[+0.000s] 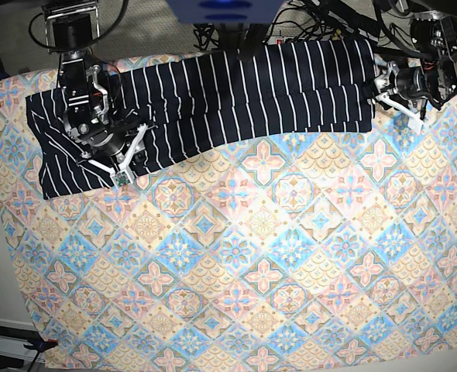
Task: Fold the T-shirt properly
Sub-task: 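Move the right gripper inward along the shirt and regrasp the folded edge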
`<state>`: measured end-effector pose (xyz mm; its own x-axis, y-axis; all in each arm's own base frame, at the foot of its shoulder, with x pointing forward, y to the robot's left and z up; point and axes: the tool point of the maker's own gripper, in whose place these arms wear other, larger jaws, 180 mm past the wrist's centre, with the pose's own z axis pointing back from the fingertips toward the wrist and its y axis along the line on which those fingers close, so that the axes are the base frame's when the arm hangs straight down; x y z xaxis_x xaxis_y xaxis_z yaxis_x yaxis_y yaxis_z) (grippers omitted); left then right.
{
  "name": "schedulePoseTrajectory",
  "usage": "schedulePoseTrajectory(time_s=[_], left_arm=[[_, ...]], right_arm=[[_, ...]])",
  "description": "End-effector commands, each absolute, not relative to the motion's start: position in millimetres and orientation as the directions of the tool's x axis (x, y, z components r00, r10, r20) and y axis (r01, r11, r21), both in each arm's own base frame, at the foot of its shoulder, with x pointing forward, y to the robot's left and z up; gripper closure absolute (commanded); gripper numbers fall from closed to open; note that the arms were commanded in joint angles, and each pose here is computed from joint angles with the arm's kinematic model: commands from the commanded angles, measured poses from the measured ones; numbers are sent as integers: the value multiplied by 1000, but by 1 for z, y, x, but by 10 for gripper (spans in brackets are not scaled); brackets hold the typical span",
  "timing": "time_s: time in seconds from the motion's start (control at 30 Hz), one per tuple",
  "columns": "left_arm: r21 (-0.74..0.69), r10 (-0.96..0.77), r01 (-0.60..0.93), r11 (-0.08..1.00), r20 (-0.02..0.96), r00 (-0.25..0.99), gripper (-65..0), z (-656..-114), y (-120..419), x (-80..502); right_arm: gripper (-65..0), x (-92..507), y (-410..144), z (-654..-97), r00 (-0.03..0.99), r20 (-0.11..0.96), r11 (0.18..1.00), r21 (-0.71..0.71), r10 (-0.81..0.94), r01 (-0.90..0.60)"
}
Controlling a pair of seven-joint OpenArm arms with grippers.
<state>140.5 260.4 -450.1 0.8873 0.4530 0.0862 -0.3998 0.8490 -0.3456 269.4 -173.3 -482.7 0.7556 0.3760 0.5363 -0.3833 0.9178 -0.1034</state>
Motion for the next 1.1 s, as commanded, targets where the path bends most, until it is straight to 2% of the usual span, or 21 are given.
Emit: schedulePoseTrajectory(time_s=[0.0,0.2,0.4,0.5,0.87,1.07], left_arm=[[-336,450,-396,855,99,888,-248,-445,268,141],[-305,440,-398,865,81,895,-263,-449,270,130],[-295,437,-402,867,65,897,-443,-451,271,124],[-296,437,-400,867,68,897,-497,-451,271,125],[-268,430,-400,876,64,900,-503,-457,268,121],[-312,370,-344,886,27,929,-502,-466,233,123]], right_arm=[[-246,259,-188,-489,787,463,910,-140,408,-390],[-246,258,-188,-490,788,462,910,-140,408,-390],[-246,258,-188,-490,788,462,911,-139,407,-390],[-246,258,-188,-490,787,464,911,-139,407,-390],[-246,259,-187,-490,786,465,911,-138,407,-390],[-246,259,-187,-490,787,464,911,-138,407,-390]])
